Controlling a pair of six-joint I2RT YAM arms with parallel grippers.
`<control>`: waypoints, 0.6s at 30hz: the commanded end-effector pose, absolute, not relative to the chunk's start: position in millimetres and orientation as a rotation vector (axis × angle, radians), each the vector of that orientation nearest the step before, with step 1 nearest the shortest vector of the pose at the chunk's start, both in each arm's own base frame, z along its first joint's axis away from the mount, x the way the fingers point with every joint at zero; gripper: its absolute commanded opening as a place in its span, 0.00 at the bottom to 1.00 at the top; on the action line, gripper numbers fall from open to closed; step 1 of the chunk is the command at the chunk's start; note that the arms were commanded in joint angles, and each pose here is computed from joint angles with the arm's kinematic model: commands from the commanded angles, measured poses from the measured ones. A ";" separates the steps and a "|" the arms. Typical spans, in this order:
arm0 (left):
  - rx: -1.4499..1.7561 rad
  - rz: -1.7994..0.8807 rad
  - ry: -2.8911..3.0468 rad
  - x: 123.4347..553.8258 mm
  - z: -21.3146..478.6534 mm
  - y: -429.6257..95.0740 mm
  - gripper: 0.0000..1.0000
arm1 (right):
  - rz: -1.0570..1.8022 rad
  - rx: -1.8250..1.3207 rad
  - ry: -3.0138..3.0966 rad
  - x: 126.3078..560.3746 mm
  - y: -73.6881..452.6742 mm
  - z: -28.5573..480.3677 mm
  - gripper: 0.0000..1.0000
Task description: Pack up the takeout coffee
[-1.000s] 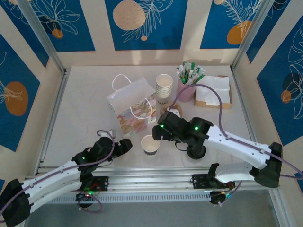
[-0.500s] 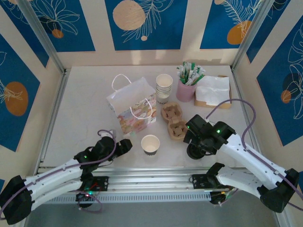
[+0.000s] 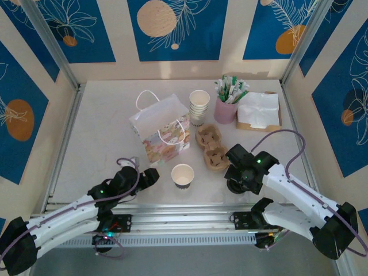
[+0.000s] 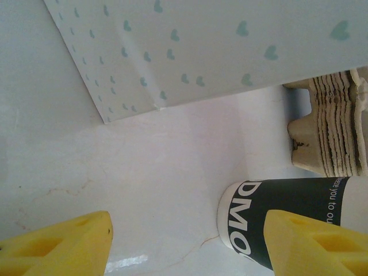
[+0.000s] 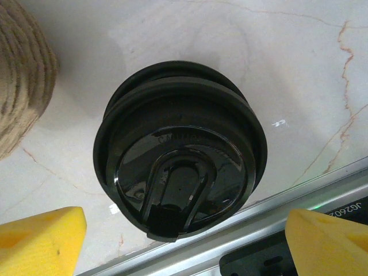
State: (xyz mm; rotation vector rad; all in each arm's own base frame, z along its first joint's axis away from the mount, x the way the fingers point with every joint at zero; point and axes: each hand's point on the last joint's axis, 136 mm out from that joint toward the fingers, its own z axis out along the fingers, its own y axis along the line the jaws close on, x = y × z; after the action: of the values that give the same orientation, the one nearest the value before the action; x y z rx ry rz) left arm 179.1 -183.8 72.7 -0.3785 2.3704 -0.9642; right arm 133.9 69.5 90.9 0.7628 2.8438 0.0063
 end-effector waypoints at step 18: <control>-0.394 -0.965 2.365 178.7 76.7 -184.1 0.70 | -0.001 0.825 2.827 135.8 68.0 72.1 0.81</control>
State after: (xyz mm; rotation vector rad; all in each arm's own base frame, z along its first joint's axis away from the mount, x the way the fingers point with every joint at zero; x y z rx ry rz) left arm 178.4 -182.9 71.2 -0.3806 2.3772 -0.9579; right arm 138.4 71.8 77.7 0.7874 2.8267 0.0269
